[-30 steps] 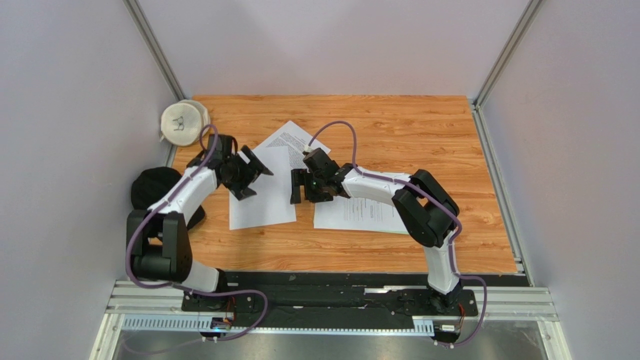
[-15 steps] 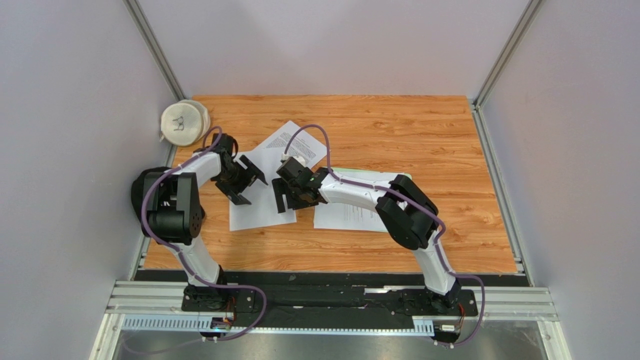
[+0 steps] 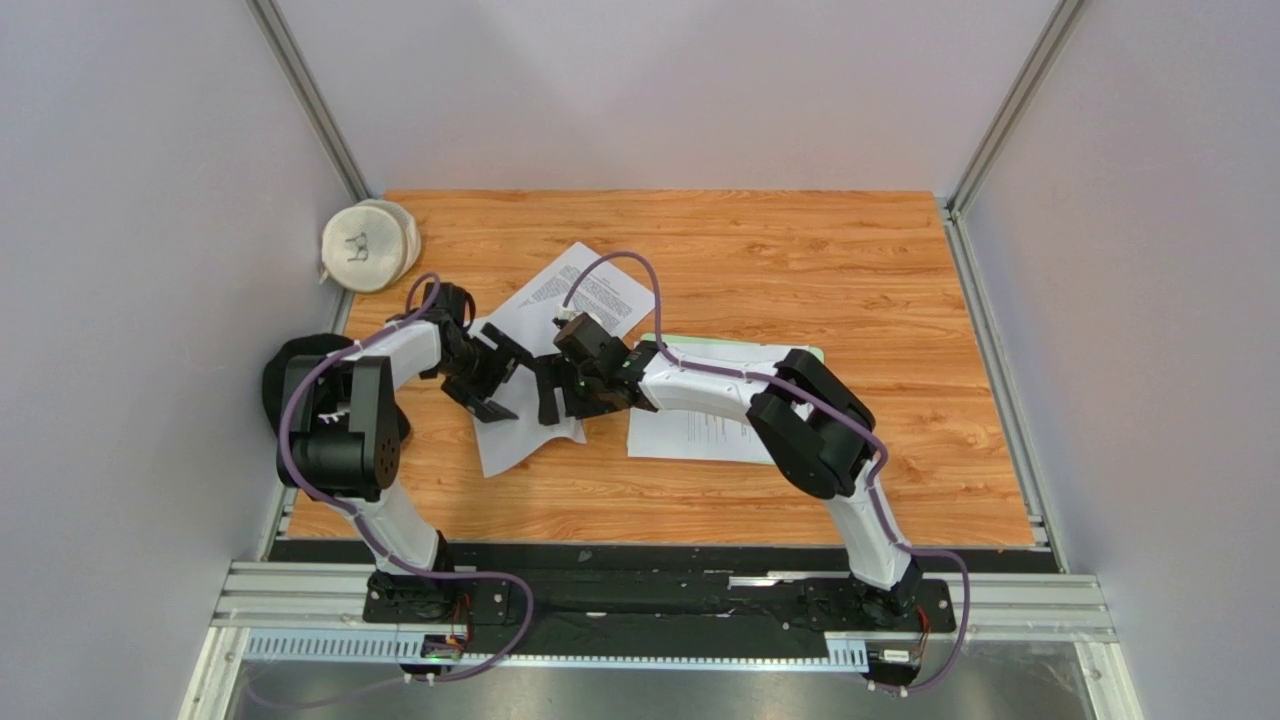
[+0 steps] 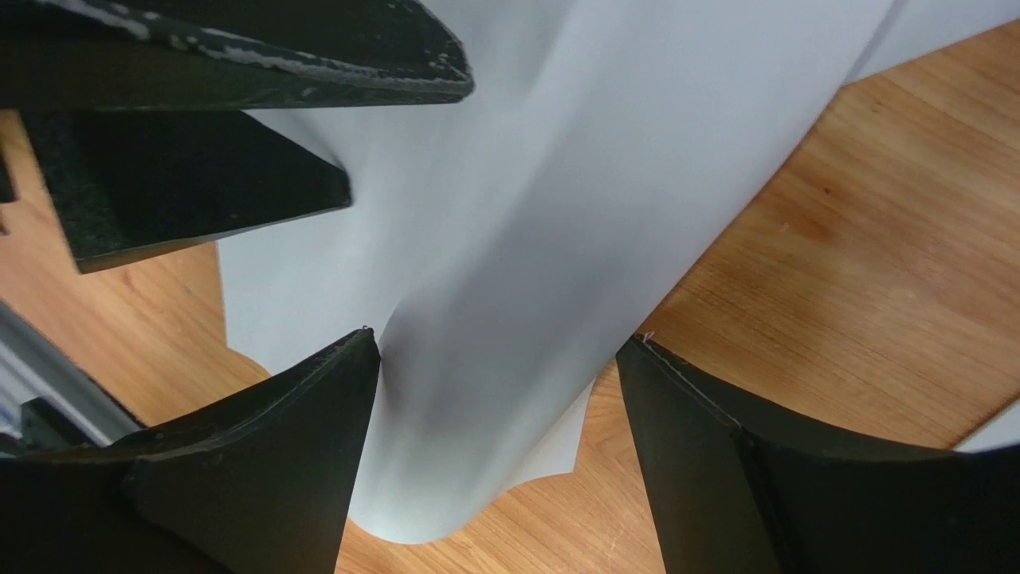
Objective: Put the files into the folder
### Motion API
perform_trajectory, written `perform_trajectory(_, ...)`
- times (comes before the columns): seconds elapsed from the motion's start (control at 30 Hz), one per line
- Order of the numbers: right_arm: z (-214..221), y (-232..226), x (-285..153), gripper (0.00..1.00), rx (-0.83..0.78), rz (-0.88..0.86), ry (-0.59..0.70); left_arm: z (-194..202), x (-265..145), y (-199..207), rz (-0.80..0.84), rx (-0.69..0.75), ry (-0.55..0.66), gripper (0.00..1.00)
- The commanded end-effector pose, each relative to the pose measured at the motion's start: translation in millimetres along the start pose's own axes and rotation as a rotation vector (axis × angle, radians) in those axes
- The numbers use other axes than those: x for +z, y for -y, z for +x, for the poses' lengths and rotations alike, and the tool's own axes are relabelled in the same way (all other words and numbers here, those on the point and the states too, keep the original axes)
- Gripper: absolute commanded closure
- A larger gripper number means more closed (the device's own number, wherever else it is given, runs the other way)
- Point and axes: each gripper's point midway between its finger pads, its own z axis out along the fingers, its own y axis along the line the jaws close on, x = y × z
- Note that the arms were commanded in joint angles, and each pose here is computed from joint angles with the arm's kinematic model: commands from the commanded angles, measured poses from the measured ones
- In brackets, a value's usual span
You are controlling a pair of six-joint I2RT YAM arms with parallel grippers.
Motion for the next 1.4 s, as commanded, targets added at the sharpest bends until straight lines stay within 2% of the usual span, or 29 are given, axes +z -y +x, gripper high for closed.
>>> perform_trajectory(0.0, -2, -5, -6, 0.18, 0.055, -0.136, 0.013, 4, 0, -8, -0.013, -0.010, -0.003, 0.12)
perform_trajectory(0.03, 8, 3, -5, 0.18, 0.081, -0.150, -0.006, 4, -1, -7, -0.008, -0.005, -0.001, 0.12)
perform_trajectory(0.07, -3, -12, -14, 0.18, 0.081, -0.253, 0.022, 4, -1, -6, -0.005, -0.001, -0.003, 0.12)
perform_trajectory(0.13, -3, -6, -17, 0.16, 0.121, -0.332, 0.021, 6, -1, -7, -0.003, 0.010, -0.011, 0.12)
perform_trajectory(0.17, -8, -17, -23, 0.16, 0.110, -0.431, 0.024, 6, 0, -8, -0.006, 0.010, -0.015, 0.12)
perform_trajectory(0.37, -16, -24, -23, 0.11, 0.115, -0.548, 0.022, 12, 2, -12, 0.000, 0.012, -0.028, 0.13)
perform_trajectory(0.6, -35, -27, -31, 0.06, 0.203, -0.681, 0.037, 11, 0, -10, 0.008, 0.028, -0.028, 0.13)
perform_trajectory(0.93, -59, -25, -36, 0.02, 0.135, -0.694, 0.063, 8, -3, -8, 0.004, 0.046, -0.019, 0.13)
perform_trajectory(1.03, -44, -18, -37, 0.05, 0.145, -0.661, 0.015, 7, -5, -7, 0.009, 0.051, -0.015, 0.13)
perform_trajectory(1.17, -31, -8, -44, 0.13, 0.146, -0.599, 0.013, 4, -8, -3, 0.013, 0.070, 0.000, 0.13)
perform_trajectory(1.2, -31, -6, -43, 0.22, 0.145, -0.591, 0.012, 4, -8, -3, 0.017, 0.073, 0.003, 0.13)
perform_trajectory(1.27, -31, -13, -37, 0.34, 0.135, -0.623, -0.016, 4, -10, -1, 0.028, 0.079, 0.007, 0.12)
perform_trajectory(1.3, -32, -13, -33, 0.53, 0.131, -0.626, -0.021, 4, -10, 1, 0.036, 0.082, 0.008, 0.12)
perform_trajectory(1.37, -35, -11, -27, 0.73, 0.125, -0.598, -0.033, 3, -17, 6, 0.055, 0.107, 0.021, 0.12)
